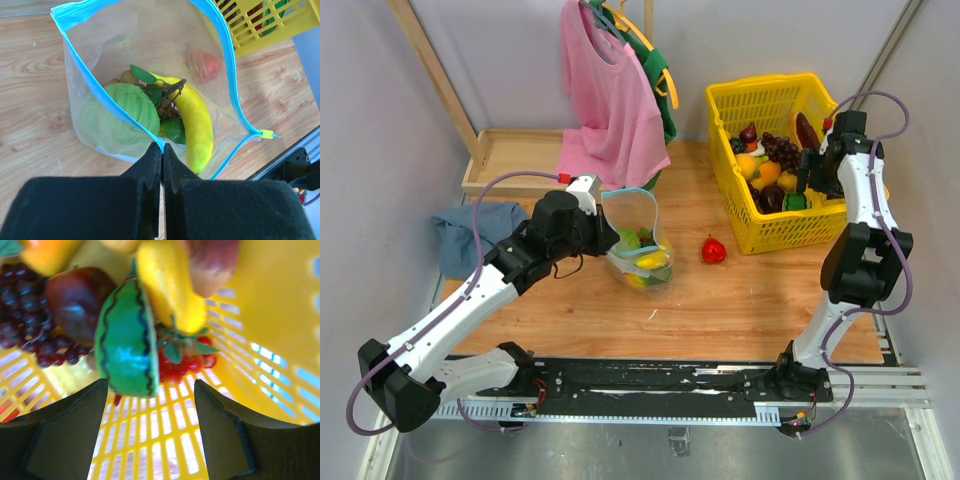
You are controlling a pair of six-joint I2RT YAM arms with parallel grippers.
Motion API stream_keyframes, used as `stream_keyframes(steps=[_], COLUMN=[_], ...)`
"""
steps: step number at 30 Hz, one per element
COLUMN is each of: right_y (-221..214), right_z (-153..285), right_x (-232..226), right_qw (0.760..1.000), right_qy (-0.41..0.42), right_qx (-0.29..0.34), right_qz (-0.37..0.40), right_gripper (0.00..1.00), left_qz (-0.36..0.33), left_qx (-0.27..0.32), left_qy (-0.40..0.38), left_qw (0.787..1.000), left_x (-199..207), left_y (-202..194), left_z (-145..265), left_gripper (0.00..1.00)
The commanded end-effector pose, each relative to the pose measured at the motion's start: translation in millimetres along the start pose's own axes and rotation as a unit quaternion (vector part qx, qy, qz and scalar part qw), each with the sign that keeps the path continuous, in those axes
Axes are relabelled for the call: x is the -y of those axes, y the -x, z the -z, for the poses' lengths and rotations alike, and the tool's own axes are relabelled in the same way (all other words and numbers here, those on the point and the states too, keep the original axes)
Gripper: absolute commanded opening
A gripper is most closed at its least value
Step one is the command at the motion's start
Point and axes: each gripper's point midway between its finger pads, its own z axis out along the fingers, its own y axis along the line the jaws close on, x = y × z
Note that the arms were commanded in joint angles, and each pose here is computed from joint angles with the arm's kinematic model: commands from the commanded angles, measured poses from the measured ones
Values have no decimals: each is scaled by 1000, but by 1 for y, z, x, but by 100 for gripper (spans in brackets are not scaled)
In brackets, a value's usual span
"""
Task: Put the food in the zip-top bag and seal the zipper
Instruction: Pick up the fake fruit from the bin.
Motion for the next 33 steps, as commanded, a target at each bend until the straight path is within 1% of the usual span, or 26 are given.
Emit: stream_keyframes(steps=[1, 4, 8, 11, 12, 14, 16, 22, 24, 27, 29, 33], right_y=[-3, -8, -16, -25, -32, -39, -44, -50, -52, -57, -60, -68], right_z=[-7, -9, -14, -29, -40, -52, -61, -77, -83, -94, -100, -115], right_x=[49, 63, 76, 72, 68, 59, 51, 39, 38, 38, 39, 39], right_qw=[990, 983, 975, 977, 978, 982, 984, 987, 986, 985, 984, 982], right_qy=[-139, -180, -218, -201, -187, -161, -134, -93, -86, -82, -83, -81], right_qx=[-28, -38, -53, -68, -85, -99, -111, -125, -131, -141, -150, -163], right_qz=[1, 2, 10, 18, 21, 26, 33, 46, 49, 50, 50, 53], right_gripper=[69, 62, 57, 53, 53, 54, 57, 74, 77, 77, 75, 66], left_qz=[-9, -9, -9, -8, -8, -9, -9, -9, -9, -10, -10, -8], left_qx=[21, 22, 21, 21, 21, 20, 19, 18, 18, 19, 18, 17], left_qy=[-11, -9, -10, -10, -10, -9, -9, -8, -7, -6, -5, -2], left_qw=[1000, 1000, 1000, 1000, 1000, 1000, 1000, 1000, 1000, 1000, 1000, 1000], left_x=[4, 4, 4, 3, 3, 3, 3, 2, 2, 1, 1, -1], left_y=[9, 9, 8, 8, 8, 7, 7, 6, 5, 6, 5, 5], left_z=[3, 3, 3, 3, 3, 3, 3, 2, 2, 2, 2, 2], left_gripper=[0, 0, 0, 0, 0, 0, 0, 0, 0, 0, 0, 0])
